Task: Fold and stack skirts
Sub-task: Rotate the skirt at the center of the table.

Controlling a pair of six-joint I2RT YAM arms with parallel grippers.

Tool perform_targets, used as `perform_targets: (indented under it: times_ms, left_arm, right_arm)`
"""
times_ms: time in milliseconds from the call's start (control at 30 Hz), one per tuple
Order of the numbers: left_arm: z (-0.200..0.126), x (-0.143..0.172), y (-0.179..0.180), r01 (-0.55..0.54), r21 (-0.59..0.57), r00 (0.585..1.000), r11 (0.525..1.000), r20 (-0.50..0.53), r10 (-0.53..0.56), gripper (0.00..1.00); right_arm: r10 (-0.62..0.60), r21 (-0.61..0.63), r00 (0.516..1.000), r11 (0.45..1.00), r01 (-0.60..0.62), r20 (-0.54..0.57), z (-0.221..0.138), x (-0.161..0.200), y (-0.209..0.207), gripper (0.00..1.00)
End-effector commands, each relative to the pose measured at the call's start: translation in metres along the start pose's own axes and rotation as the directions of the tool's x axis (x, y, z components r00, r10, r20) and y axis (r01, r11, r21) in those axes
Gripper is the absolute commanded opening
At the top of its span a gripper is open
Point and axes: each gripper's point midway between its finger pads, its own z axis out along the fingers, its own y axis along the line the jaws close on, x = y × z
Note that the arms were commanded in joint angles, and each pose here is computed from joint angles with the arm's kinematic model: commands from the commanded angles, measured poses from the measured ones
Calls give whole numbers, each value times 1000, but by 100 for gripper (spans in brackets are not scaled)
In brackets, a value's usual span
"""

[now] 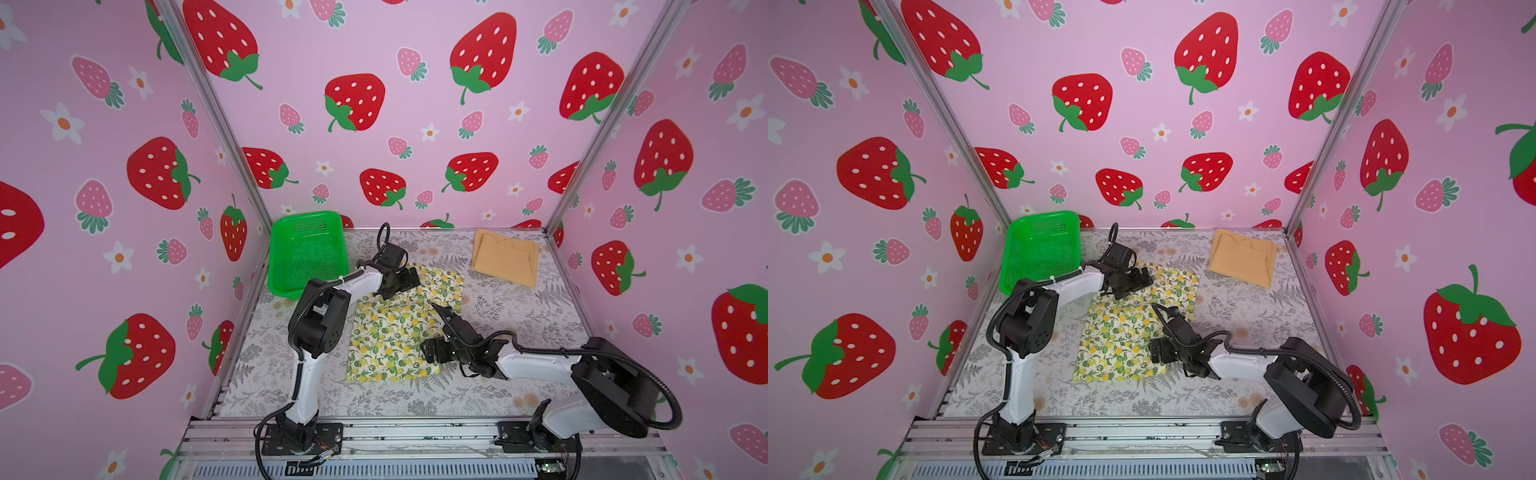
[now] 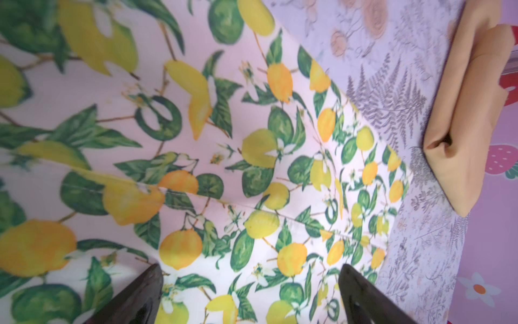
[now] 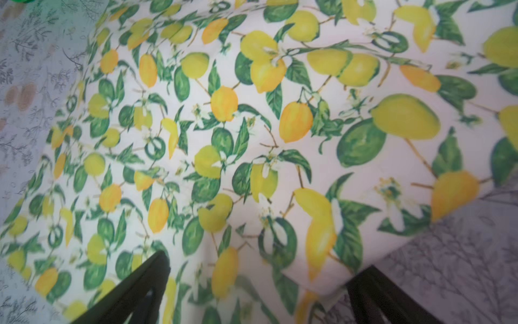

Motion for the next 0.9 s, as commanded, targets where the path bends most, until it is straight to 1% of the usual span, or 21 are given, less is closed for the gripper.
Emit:
perform_targets:
  times_ms: [0, 33, 133, 200, 267, 367, 467, 533, 633, 767, 867]
  left_arm:
    - [24, 22, 1, -28, -51, 993, 998, -116, 22, 99]
    - [26, 18, -8, -41, -45, 993, 998, -113, 36, 99]
    - [25, 5, -30, -75, -33, 992, 997, -107, 71, 99]
    - [16, -4, -40, -86, -20, 993, 996, -80, 84, 99]
    - [2, -13, -45, -101, -17, 994, 995, -46, 100, 99]
    - [-25, -22, -43, -110, -22, 994, 994, -5, 110, 99]
    - [-53, -21, -35, -104, -9, 994, 995, 17, 104, 99]
    - [-71, -14, -29, -103, -4, 994, 995, 29, 103, 99]
    - [-94, 8, -23, -100, 21, 995, 995, 17, 99, 99]
    - [-115, 47, -3, -49, 61, 999, 997, 8, 48, 99]
    - [-128, 75, 11, -31, 64, 1000, 997, -3, 31, 99]
  right_arm:
    - [27, 6, 999, 1000, -27, 28, -11, -3, 10, 99]
    - [13, -1, 999, 1000, -13, 44, -14, -8, 16, 100]
    - [-46, -33, 988, 998, 51, 146, -33, -39, 39, 100]
    - [-78, -35, 969, 995, 89, 236, -50, -66, 47, 100]
    - [-114, -10, 942, 992, 124, 315, -65, -89, 50, 100]
    - [-167, 62, 918, 986, 155, 359, -77, -114, 43, 100]
    - [-176, 130, 916, 982, 138, 359, -79, -125, 24, 100]
    - [-182, 159, 921, 978, 134, 345, -76, -124, 11, 100]
    - [-225, 188, 918, 967, 170, 327, -76, -118, 3, 100]
    - [-289, 222, 919, 947, 232, 270, -71, -100, -8, 100]
    - [-319, 211, 917, 939, 272, 239, -68, -87, -11, 99]
